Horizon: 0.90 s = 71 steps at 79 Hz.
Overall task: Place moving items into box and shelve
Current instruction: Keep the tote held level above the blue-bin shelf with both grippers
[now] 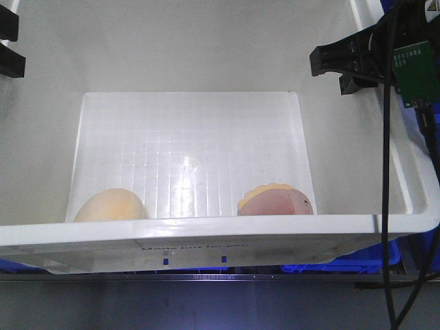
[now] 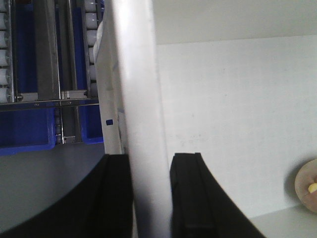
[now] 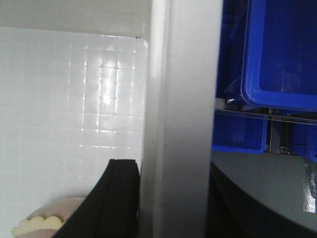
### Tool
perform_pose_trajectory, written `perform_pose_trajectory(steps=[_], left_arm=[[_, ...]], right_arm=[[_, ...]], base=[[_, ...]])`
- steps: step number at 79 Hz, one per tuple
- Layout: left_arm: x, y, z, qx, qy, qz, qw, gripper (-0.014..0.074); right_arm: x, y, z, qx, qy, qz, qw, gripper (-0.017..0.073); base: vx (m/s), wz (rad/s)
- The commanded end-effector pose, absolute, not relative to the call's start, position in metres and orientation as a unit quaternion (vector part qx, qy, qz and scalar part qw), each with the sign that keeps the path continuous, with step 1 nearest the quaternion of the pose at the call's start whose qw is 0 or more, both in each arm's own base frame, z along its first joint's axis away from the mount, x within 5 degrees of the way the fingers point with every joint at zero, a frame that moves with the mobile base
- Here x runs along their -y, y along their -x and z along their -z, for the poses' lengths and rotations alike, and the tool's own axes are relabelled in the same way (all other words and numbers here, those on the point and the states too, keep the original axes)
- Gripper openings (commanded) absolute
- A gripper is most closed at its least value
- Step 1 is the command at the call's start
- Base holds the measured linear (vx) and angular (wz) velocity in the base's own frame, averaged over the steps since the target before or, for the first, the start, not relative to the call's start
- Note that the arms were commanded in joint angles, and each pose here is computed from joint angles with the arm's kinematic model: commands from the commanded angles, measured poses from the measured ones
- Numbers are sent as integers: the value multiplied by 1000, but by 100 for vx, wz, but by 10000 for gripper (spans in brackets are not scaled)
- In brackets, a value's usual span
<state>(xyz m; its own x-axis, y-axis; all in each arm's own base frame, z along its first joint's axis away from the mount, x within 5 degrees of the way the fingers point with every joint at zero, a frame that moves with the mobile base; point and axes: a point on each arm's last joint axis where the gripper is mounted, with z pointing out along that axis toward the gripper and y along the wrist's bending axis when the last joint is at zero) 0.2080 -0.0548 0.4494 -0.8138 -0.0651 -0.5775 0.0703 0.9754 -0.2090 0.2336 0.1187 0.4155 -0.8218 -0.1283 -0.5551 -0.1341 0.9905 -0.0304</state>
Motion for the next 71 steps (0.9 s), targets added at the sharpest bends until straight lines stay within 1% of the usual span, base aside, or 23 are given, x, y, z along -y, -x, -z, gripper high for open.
perform_pose_trajectory(steps=[1, 71], left_arm=[[56, -197, -473, -919, -7, 138, 369, -6], [56, -197, -473, -919, -7, 138, 369, -6]], right_arm=[[-109, -230, -442, -927, 71, 1, 367, -6], [-109, -230, -442, -927, 71, 1, 367, -6]], base=[[5, 5], [8, 3]])
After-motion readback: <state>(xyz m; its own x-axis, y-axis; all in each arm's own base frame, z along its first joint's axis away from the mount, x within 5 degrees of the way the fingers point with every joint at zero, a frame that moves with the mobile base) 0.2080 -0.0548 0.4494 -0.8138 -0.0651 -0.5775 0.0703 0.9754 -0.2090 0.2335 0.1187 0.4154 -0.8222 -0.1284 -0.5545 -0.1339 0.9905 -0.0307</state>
